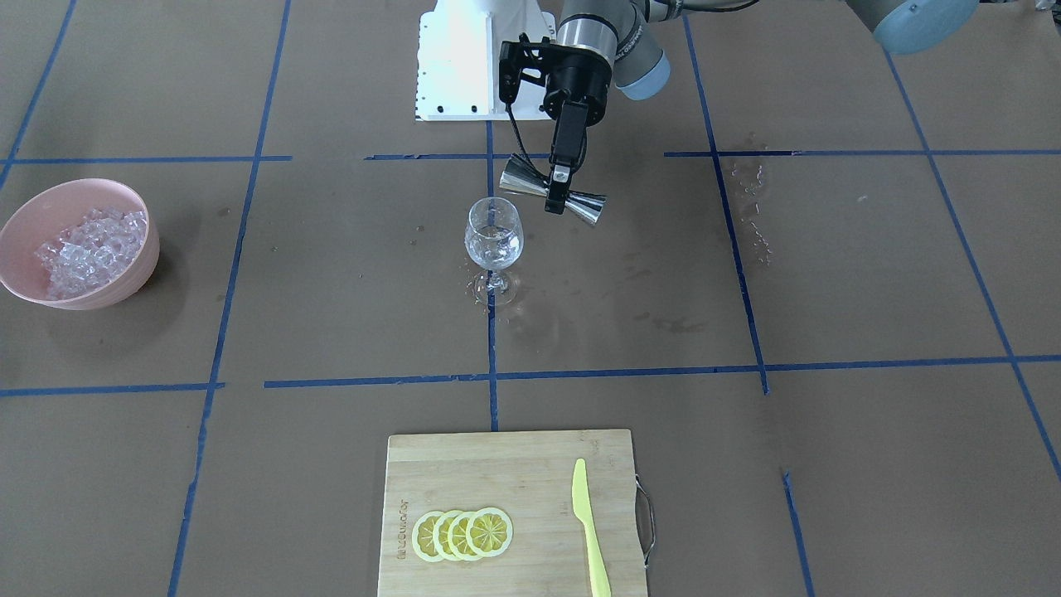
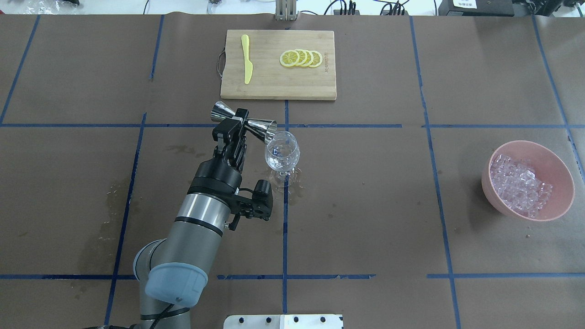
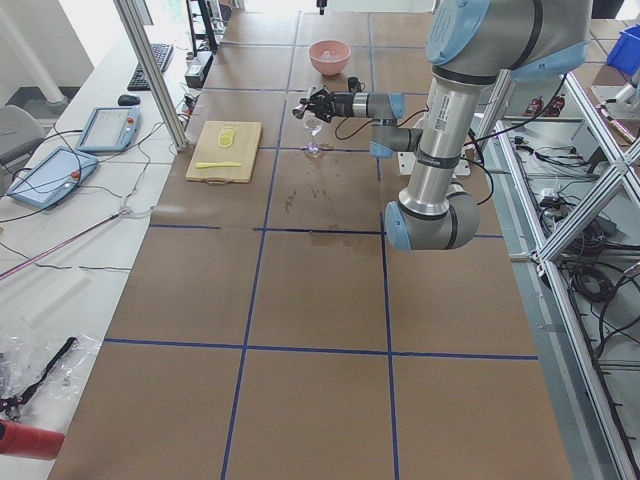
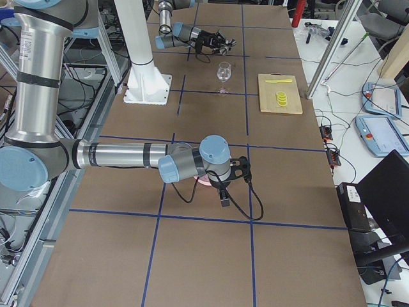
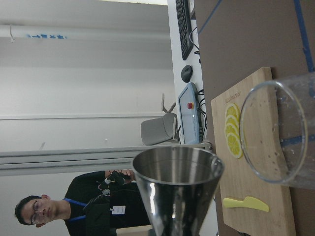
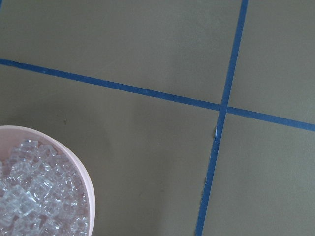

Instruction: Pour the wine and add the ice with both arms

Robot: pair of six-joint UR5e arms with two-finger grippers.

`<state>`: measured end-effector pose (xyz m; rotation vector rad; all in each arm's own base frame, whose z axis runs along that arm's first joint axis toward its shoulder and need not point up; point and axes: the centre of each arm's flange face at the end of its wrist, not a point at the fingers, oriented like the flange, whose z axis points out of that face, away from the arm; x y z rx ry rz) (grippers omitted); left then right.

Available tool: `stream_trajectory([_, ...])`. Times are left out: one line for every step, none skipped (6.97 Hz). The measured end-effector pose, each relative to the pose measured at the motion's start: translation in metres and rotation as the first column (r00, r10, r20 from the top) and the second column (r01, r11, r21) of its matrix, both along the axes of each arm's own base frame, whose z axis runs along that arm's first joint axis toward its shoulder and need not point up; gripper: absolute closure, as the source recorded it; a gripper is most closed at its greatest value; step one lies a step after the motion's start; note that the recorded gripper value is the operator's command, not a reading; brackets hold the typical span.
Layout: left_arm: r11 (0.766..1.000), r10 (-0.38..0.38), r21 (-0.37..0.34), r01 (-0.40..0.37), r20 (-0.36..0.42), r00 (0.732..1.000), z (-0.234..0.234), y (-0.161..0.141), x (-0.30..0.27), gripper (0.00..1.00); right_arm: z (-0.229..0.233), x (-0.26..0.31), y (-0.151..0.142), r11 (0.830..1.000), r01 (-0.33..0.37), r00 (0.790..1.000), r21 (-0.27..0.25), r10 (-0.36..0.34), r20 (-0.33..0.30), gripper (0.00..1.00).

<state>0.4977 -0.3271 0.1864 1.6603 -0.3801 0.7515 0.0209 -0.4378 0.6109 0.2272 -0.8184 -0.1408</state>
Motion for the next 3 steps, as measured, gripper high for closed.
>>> stream_trajectory([1.0,0.023,0.014,-0.022,-0.037,0.999,0.0,0.0,-0.011,1.0,-0.001,0.0,-0.001,1.0,0.0,1.0,0.002,0.0,0.0,0.0])
stream_trajectory([0.999,0.045,0.027,-0.044,-0.058,0.997,0.005,0.001,-0.027,1.0,-0.001,0.0,-0.001,1.0,0.001,1.0,0.003,-0.001,0.0,0.0])
stream_trajectory([0.998,0.054,0.035,-0.052,-0.07,0.996,0.014,0.003,-0.042,1.0,-0.001,0.0,-0.001,1.0,0.001,1.0,0.002,-0.001,0.0,0.0])
